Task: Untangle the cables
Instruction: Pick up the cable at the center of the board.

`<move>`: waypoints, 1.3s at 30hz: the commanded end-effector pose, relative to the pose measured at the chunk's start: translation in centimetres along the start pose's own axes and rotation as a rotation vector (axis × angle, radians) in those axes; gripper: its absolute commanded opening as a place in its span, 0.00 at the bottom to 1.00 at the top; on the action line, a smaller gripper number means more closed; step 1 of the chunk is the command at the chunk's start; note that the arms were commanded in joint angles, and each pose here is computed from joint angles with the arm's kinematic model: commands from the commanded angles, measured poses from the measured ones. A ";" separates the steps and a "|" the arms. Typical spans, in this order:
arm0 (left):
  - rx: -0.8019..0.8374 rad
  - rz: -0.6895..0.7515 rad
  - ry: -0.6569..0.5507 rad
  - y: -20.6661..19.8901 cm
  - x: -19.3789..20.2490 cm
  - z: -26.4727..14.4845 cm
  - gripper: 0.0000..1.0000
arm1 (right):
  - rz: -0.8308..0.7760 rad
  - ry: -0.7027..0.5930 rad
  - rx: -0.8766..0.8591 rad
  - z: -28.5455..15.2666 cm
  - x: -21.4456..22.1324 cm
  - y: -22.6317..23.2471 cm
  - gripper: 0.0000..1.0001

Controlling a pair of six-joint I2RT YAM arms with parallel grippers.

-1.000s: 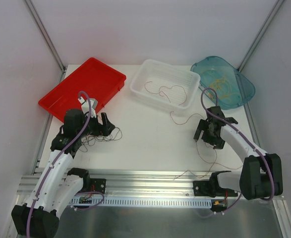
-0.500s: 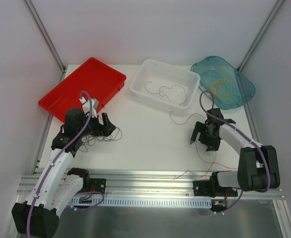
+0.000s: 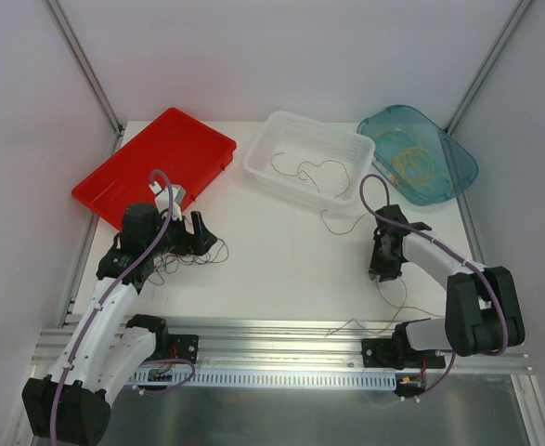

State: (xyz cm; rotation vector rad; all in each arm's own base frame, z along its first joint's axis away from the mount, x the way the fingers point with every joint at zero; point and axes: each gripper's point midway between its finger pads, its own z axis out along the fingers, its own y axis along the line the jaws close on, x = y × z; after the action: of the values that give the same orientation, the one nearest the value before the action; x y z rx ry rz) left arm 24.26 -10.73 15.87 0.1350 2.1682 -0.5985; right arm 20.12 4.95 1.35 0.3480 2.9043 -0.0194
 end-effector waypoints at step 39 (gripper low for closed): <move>0.045 0.014 0.012 -0.5 0.2 0.1 0.83 | -0.041 0.142 -0.054 0.2 0.9 0.5 0.26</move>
State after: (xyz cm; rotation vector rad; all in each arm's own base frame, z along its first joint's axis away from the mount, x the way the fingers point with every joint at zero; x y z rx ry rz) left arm 23.99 -11.18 15.60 0.1503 2.1804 -0.6320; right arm 21.46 4.37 1.30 0.2761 2.9909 -0.0419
